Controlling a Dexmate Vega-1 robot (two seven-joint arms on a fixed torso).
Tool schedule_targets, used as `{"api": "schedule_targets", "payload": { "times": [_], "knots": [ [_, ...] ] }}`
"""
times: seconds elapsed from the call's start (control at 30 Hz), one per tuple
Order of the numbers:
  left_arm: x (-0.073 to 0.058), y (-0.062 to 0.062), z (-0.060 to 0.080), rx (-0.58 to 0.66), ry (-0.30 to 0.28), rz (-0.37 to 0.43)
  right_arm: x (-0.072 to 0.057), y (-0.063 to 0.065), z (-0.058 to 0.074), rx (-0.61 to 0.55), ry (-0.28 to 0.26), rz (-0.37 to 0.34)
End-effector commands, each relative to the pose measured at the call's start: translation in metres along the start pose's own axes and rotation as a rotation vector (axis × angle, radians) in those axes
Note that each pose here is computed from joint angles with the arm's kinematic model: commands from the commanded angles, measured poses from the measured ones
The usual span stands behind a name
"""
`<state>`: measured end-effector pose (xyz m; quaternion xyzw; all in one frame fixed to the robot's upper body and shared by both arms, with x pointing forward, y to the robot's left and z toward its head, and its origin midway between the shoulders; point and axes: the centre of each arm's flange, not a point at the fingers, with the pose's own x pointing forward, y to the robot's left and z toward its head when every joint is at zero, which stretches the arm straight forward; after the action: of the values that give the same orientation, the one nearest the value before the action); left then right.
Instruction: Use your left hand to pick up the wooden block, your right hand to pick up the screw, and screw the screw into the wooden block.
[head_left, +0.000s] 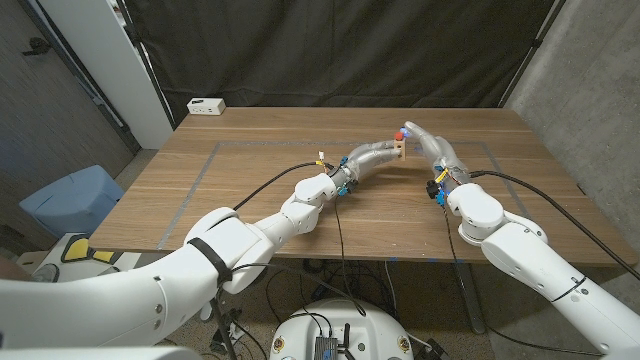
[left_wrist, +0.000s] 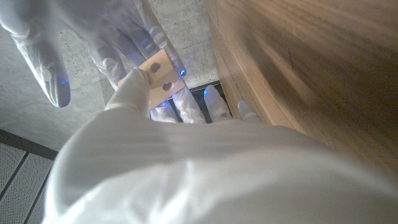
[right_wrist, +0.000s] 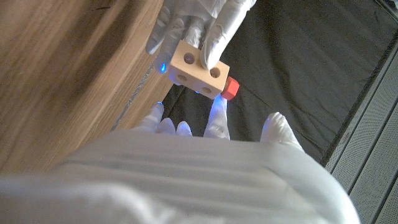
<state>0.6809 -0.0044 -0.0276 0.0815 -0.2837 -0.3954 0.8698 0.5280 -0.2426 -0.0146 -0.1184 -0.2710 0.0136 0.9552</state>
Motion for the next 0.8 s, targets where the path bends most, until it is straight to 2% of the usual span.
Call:
{"api": "schedule_targets", "payload": {
  "times": [0.03,0.8],
  "knots": [
    [-0.0042,-0.0021,-0.0013,0.001,-0.011,0.003,-0.0036,0.0027,0.0007,-0.003,-0.004,0.011],
    [-0.0004,-0.0021,-0.0035,-0.010,0.007,0.004,-0.0123,0.0058,0.0029,-0.019,0.002,0.020]
  ]
}}
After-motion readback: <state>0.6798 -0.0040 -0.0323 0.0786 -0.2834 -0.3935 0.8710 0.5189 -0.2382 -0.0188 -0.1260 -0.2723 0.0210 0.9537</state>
